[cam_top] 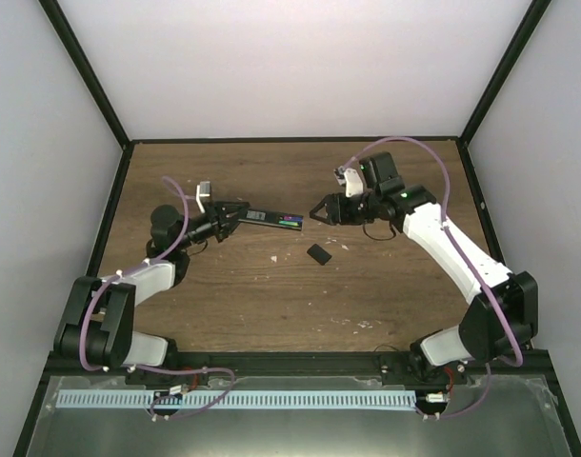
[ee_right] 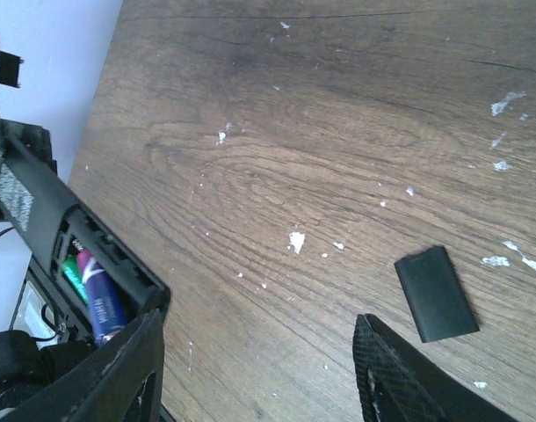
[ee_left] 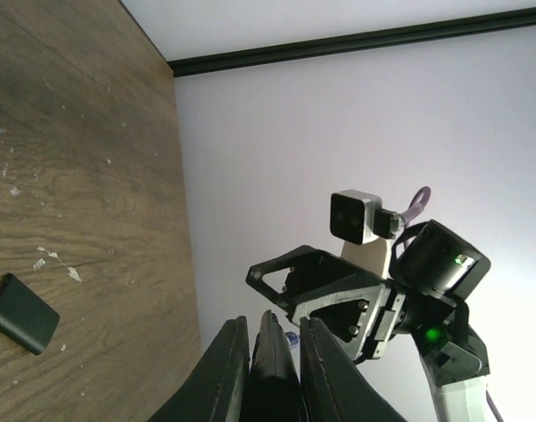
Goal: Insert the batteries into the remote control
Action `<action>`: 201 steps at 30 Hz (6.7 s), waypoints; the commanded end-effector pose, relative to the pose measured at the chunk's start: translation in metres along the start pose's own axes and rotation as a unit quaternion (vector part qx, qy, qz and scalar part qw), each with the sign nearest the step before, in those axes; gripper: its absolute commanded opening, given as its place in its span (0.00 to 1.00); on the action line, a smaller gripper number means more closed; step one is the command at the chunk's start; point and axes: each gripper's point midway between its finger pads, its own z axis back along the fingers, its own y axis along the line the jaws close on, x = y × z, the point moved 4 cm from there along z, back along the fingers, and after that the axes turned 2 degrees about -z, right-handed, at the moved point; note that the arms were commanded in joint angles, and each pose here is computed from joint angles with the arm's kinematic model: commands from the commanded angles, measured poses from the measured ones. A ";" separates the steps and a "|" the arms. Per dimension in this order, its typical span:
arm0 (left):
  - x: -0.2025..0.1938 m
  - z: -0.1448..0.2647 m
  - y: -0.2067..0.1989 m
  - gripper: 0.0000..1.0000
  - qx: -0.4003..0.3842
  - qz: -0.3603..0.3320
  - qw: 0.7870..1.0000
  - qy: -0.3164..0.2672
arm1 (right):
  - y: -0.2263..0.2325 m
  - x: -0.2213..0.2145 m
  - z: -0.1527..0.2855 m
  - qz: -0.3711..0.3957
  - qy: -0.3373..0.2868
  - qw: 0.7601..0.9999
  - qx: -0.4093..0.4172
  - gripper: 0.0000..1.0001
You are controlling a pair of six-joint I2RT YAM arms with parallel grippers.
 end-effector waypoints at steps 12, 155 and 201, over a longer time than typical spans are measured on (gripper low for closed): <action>0.008 -0.001 -0.018 0.00 -0.008 -0.041 0.999 -0.016 | 0.017 0.006 -0.007 0.035 0.024 0.999 -0.002 0.51; 0.011 0.021 -0.058 0.00 -0.064 -0.058 0.996 -0.018 | 0.088 0.019 -0.012 -0.035 0.017 0.934 0.355 0.23; 0.009 0.023 -0.056 0.00 -0.049 -0.072 0.996 -0.025 | 0.095 0.016 -0.028 -0.014 0.040 0.944 0.329 0.02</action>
